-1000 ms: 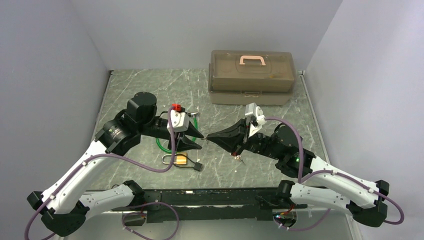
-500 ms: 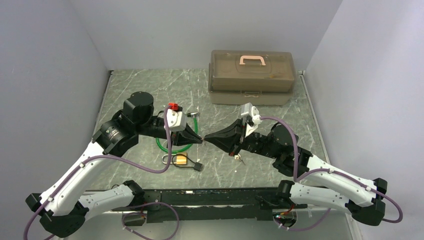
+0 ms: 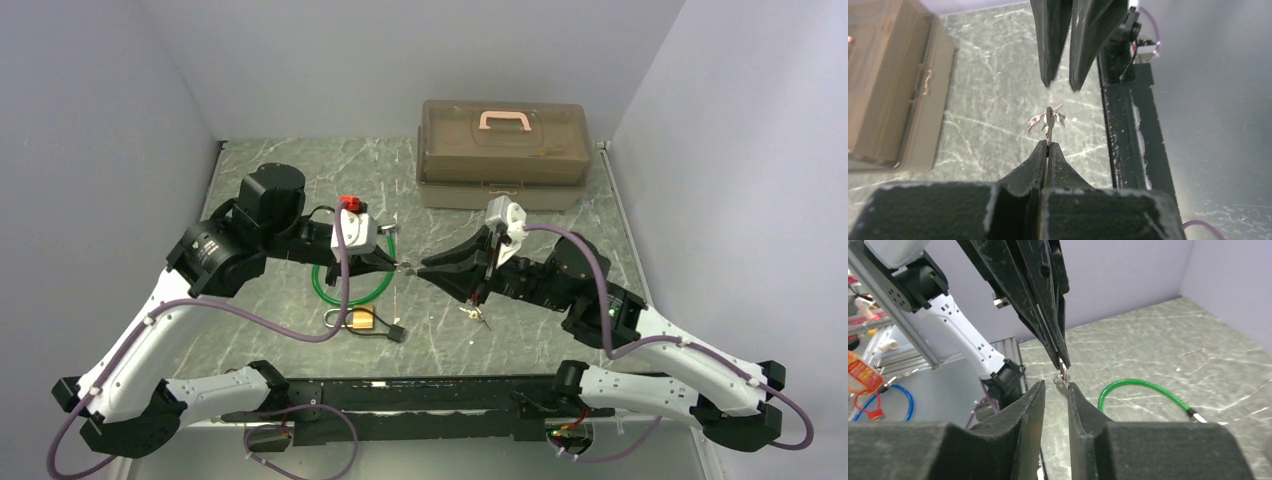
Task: Unlock with the key
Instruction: Adjust the key.
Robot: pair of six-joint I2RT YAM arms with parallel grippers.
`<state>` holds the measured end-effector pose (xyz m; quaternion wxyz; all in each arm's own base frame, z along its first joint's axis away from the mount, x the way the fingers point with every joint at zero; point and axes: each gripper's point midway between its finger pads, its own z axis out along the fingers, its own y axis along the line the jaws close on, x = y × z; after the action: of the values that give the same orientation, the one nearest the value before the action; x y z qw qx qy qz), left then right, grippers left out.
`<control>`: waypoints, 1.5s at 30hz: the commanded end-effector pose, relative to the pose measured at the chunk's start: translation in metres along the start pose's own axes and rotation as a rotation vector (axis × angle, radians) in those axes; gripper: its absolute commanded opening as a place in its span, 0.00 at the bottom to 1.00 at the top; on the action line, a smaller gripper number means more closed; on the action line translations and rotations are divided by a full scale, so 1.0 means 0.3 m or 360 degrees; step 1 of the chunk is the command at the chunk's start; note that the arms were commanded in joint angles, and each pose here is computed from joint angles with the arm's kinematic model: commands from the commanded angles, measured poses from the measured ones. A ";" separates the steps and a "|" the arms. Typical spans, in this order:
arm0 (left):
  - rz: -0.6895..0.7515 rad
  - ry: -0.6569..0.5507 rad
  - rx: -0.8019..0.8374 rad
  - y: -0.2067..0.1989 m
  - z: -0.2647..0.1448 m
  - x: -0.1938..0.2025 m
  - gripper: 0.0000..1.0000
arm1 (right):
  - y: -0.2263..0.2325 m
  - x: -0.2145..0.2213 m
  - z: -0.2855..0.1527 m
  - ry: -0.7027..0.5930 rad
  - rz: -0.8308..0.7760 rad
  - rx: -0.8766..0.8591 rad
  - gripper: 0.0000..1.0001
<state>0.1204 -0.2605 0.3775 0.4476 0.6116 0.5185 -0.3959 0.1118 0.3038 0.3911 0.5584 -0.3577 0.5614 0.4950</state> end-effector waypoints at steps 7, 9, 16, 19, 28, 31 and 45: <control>0.0108 0.0534 -0.0055 -0.007 -0.035 0.079 0.00 | -0.019 -0.111 -0.001 0.0138 -0.0168 0.0003 0.47; 0.0084 0.0574 -0.0033 -0.018 -0.034 0.081 0.00 | -0.008 -0.095 0.010 0.0196 -0.0171 -0.0052 0.49; 0.0110 0.0536 -0.0041 -0.025 -0.047 0.045 0.00 | 0.036 -0.032 0.028 0.0371 -0.0145 -0.0258 0.53; 0.0115 0.0508 -0.0046 -0.028 -0.045 0.034 0.00 | 0.045 -0.013 0.037 0.0412 -0.0123 -0.0304 0.55; 0.0105 0.0500 -0.0006 -0.042 -0.033 0.028 0.00 | 0.028 0.007 0.070 0.0405 -0.0124 -0.0296 0.55; 0.0104 0.0493 0.0003 -0.045 -0.030 0.024 0.00 | 0.023 0.009 0.081 0.0404 -0.0132 -0.0295 0.55; 0.0106 0.0473 0.0024 -0.050 -0.021 0.010 0.00 | 0.021 0.031 0.112 0.0414 -0.0124 -0.0330 0.16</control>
<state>0.1111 -0.2492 0.3599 0.3603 0.6860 0.5687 -0.2759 0.1136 0.3377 0.3558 0.4202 -0.4974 0.5993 0.4657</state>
